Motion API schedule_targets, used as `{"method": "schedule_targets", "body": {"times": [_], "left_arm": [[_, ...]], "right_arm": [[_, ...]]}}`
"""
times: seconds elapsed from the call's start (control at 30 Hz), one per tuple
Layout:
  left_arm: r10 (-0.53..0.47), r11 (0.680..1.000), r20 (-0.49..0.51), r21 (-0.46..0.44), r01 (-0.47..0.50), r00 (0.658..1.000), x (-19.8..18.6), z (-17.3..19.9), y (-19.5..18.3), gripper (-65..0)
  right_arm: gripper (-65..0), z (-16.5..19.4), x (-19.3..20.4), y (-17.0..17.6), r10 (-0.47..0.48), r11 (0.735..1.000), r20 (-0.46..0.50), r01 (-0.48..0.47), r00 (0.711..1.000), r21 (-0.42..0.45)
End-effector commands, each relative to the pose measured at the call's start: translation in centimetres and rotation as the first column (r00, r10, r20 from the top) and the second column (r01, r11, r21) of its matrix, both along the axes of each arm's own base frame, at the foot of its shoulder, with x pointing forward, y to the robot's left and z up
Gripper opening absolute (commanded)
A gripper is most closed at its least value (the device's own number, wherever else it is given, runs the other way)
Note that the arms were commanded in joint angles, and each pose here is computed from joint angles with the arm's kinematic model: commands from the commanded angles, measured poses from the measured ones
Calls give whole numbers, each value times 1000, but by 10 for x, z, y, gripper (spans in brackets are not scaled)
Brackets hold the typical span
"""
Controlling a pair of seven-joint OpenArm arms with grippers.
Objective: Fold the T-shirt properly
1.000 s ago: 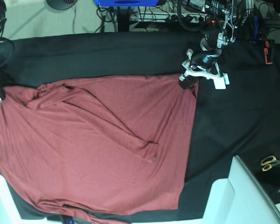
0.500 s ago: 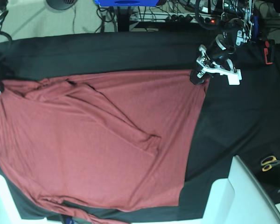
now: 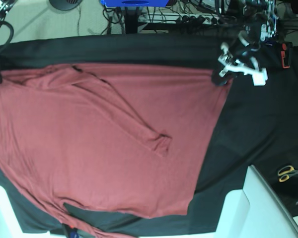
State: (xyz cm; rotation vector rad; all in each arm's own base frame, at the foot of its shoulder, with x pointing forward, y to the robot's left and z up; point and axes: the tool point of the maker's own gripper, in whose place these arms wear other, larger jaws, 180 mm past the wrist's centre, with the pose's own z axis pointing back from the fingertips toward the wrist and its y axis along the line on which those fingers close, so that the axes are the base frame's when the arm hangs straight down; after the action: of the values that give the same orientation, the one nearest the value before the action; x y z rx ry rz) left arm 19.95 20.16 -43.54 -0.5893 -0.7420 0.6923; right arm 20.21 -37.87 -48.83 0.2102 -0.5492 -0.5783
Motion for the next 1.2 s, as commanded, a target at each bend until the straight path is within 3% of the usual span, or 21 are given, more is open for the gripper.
{"method": "schedule_targets", "body": {"times": [0.0, 0.43, 0.6, 0.77, 0.93, 1.17], "left_arm": [[9, 1000, 28, 11, -9, 1000, 2, 8, 6, -650], [10, 1000, -3, 5, -10, 1000, -10, 1, 4, -650], [11, 1000, -3, 3, -11, 1000, -10, 0, 4, -650], [11, 1000, 0, 3, -11, 1000, -8, 1, 4, -650], [23, 1000, -71, -15, -24, 997, -6, -5, 1, -650], [26, 998, -37, -51, -28, 999, 17, 3, -3, -650]], "right_arm": [[-648, 15, 6, -18, -5, 999, 34, 7, 999, -45], [-648, 22, -7, -18, 41, 997, -29, -43, 999, -71], [-648, 27, -5, -32, -77, 993, -55, 72, 995, -89], [-648, 23, 10, -17, -27, 997, -89, 20, 996, -77], [-648, 19, 20, -10, -58, 996, -123, 49, 991, -80], [-648, 19, 27, -11, -149, 987, -147, 138, 978, -79]]}}
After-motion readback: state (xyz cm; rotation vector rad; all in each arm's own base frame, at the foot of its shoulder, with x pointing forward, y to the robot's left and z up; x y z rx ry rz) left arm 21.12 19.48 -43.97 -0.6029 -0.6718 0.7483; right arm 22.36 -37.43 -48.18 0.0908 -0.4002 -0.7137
